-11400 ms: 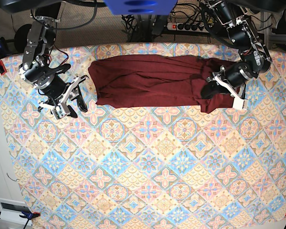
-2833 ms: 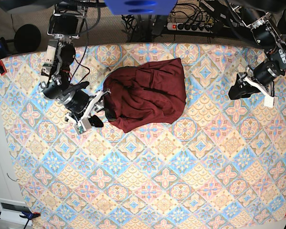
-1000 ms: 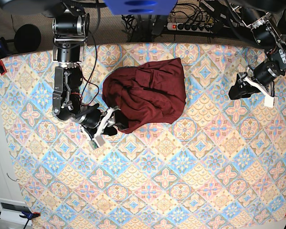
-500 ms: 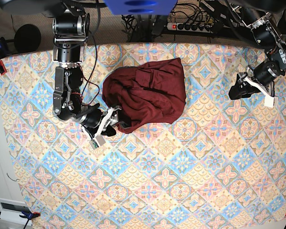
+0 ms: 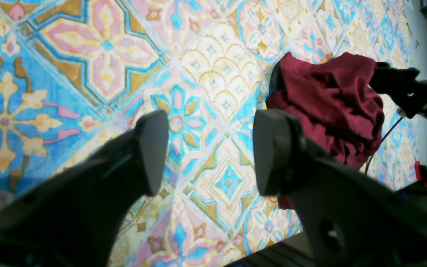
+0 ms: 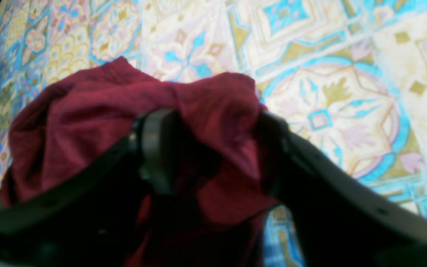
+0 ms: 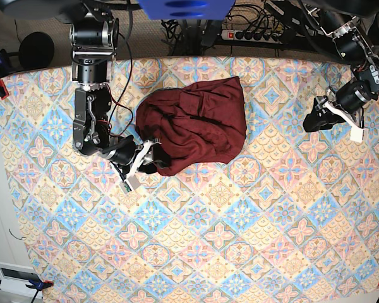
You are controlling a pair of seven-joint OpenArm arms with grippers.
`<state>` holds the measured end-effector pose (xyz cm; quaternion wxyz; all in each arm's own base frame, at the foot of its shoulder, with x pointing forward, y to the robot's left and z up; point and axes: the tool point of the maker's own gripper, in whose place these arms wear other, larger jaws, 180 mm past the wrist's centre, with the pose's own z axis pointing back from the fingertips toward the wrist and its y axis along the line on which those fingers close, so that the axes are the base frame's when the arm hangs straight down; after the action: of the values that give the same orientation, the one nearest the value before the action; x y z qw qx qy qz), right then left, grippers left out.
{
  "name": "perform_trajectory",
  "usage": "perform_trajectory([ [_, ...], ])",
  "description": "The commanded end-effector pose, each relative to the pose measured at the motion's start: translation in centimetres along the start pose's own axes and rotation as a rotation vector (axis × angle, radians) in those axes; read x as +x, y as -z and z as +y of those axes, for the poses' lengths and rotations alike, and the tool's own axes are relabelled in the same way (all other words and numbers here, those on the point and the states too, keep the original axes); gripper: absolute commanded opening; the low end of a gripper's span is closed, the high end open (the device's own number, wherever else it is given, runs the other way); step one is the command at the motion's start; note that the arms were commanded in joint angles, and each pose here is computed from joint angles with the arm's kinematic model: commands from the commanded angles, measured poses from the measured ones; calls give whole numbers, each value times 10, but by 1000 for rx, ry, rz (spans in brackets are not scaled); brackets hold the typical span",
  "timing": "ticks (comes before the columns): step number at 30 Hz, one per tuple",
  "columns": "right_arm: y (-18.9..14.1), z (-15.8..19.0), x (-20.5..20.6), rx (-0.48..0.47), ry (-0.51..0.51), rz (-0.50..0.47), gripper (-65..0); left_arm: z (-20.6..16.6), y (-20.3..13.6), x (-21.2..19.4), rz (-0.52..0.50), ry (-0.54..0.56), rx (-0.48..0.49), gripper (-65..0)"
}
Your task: Layout the t-shirt on the table in an organized manner, then fold the t-shirt properly
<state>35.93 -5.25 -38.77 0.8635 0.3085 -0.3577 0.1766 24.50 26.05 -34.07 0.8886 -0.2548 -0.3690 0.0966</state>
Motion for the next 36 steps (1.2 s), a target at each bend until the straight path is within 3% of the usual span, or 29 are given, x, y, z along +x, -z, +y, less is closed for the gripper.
perform_trajectory([
  [1,-5,4,27,10,-33,-74,-427,-3,-5,13,-38,26,-10,-296],
  [5,-17,13,50,3,-101,-130,-616,-3,-5,13,-37,27,-7,-296],
  [6,-18,17,49,6,-111,-130,-629,-3,-5,13,-37,27,-7,-296],
  [13,-17,75,59,119,-233,-165,-620,-2,-5,14,-37,30,-5,-296],
  [18,-12,73,48,124,-206,-144,-615,-2,-5,14,-37,30,-5,-296],
  [20,-8,67,41,123,-179,-125,-585,-2,-5,14,-37,30,-5,-296],
  [25,-17,32,36,53,-83,-140,-374,-1,-5,12,-33,28,-3,-296],
  [31,-23,24,65,32,-115,-186,-214,-2,-6,12,-33,27,-5,-296],
  [36,-25,23,85,30,-135,-218,-172,-2,-5,12,-34,26,-6,-296],
])
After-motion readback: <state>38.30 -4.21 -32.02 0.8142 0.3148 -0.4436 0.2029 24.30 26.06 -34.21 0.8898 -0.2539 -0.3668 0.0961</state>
